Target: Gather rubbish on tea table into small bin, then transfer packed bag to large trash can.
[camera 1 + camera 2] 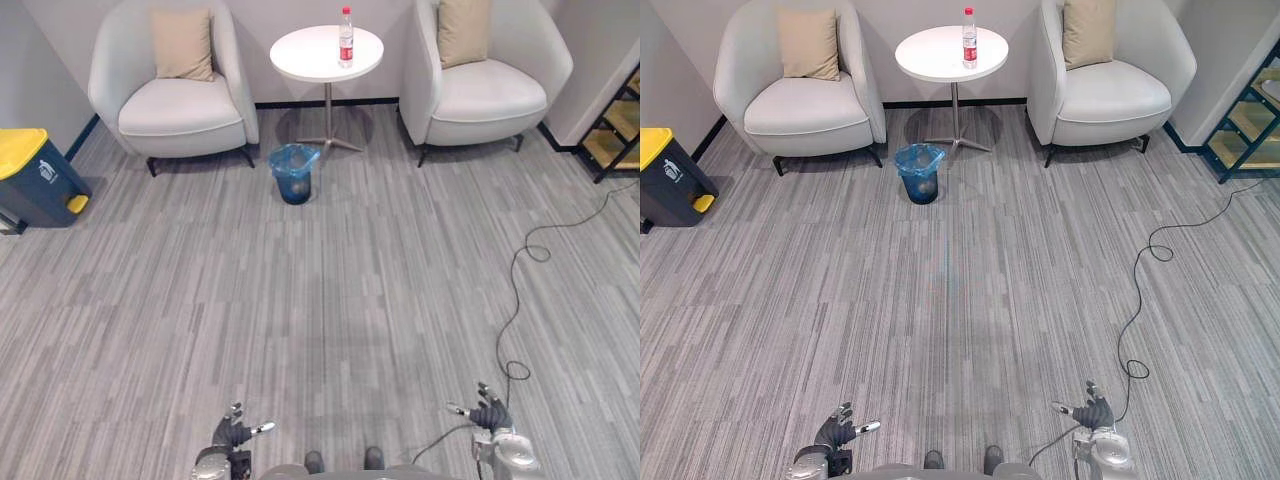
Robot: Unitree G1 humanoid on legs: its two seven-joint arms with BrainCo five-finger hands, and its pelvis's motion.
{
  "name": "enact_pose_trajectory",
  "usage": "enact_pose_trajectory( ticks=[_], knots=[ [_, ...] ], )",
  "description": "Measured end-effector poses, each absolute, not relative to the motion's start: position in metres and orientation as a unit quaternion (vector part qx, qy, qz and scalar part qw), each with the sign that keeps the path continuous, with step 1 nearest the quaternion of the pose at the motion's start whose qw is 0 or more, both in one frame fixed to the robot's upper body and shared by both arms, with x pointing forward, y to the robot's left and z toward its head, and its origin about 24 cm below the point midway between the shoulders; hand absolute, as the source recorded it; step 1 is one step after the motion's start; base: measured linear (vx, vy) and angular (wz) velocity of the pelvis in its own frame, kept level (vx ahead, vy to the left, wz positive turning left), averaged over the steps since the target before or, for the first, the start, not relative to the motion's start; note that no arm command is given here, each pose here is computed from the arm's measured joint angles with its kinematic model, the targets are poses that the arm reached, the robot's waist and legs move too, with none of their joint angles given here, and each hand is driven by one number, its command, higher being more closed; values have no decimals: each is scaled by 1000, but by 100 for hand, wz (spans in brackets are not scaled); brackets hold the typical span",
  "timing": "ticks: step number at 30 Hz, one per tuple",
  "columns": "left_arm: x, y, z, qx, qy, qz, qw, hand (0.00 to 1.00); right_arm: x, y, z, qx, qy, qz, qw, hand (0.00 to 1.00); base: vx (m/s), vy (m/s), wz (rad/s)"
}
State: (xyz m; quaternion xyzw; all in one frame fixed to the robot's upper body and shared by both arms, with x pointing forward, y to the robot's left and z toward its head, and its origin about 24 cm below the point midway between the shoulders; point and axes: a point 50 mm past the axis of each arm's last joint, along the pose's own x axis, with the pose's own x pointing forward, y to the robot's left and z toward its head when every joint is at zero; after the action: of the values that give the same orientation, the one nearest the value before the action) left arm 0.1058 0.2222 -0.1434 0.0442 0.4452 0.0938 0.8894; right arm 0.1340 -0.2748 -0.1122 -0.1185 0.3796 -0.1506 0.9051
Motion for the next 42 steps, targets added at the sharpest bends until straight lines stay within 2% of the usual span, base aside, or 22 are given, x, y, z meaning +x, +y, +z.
enact_pose_trajectory(
  ticks=[5, 18, 28, 33, 41, 42],
  knots=[
    [98, 232, -141, 54, 446, 101, 888, 0, 131, -274, -113, -127, 384, -140, 904, 0, -22, -8, -7],
    [106, 236, -135, 56, 425, 107, 897, 0, 132, -278, -111, -120, 381, -150, 904, 0, -7, -13, -4],
    [128, 235, -120, 30, 370, 122, 920, 0, 159, -278, -100, -105, 344, -169, 918, 0, 18, 20, -18],
    [139, 236, -111, 32, 344, 119, 931, 0, 163, -266, -103, -88, 343, -159, 921, 0, 160, 42, -11],
    [169, 232, -99, 34, 305, 120, 944, 0, 159, -277, -101, -98, 347, -168, 918, 0, 539, -101, 47],
    [172, 232, -97, 38, 302, 116, 945, 0, 168, -275, -97, -95, 332, -167, 923, 0, 672, -247, 11]
  ],
)
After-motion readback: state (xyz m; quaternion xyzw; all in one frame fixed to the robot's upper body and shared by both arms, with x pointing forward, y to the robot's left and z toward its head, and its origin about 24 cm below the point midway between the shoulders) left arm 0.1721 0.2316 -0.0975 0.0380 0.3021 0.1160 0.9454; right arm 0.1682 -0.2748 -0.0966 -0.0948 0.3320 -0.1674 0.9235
